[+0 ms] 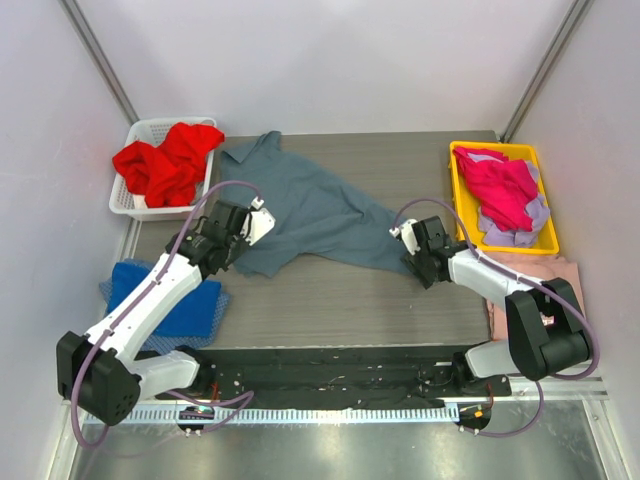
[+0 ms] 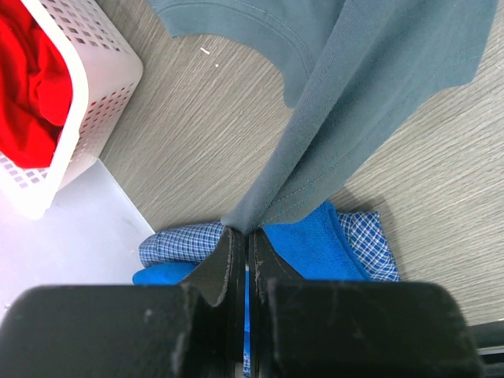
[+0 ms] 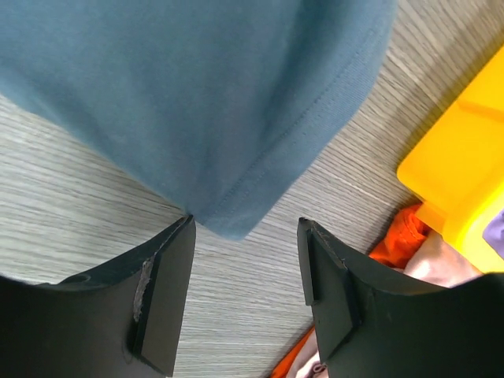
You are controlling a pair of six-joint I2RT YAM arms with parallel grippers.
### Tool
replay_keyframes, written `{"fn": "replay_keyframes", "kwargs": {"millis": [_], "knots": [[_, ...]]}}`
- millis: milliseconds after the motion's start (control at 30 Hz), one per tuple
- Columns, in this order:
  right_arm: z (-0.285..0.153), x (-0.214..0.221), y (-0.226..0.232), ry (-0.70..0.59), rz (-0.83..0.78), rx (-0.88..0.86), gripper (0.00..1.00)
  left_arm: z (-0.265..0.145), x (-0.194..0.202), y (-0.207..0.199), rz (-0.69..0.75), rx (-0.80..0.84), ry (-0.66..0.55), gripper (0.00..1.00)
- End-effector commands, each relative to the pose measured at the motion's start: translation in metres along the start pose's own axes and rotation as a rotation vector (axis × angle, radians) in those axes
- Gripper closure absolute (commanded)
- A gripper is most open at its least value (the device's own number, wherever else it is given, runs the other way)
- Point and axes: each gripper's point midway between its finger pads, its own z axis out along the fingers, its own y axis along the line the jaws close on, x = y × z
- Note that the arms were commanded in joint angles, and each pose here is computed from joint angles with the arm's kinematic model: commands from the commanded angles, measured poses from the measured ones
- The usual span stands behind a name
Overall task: Fold and stack the t-shirts
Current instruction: Flatten out the tshirt
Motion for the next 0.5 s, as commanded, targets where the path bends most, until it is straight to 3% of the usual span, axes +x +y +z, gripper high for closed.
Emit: {"fn": "replay_keyframes", "kwargs": {"millis": [0, 467], "knots": [[-0.0003, -0.0042, 0.0072, -0.014, -0.010, -0.051, 0.39, -0.0059, -0.0075, 0.0136, 0.003, -0.039, -0.017, 1.00], [0.0004, -0.0110, 0.0101, -0.031, 0.021, -0.139, 0.39, -0.0066, -0.0067, 0.0122, 0.004, -0.030, -0.014, 1.00]]}}
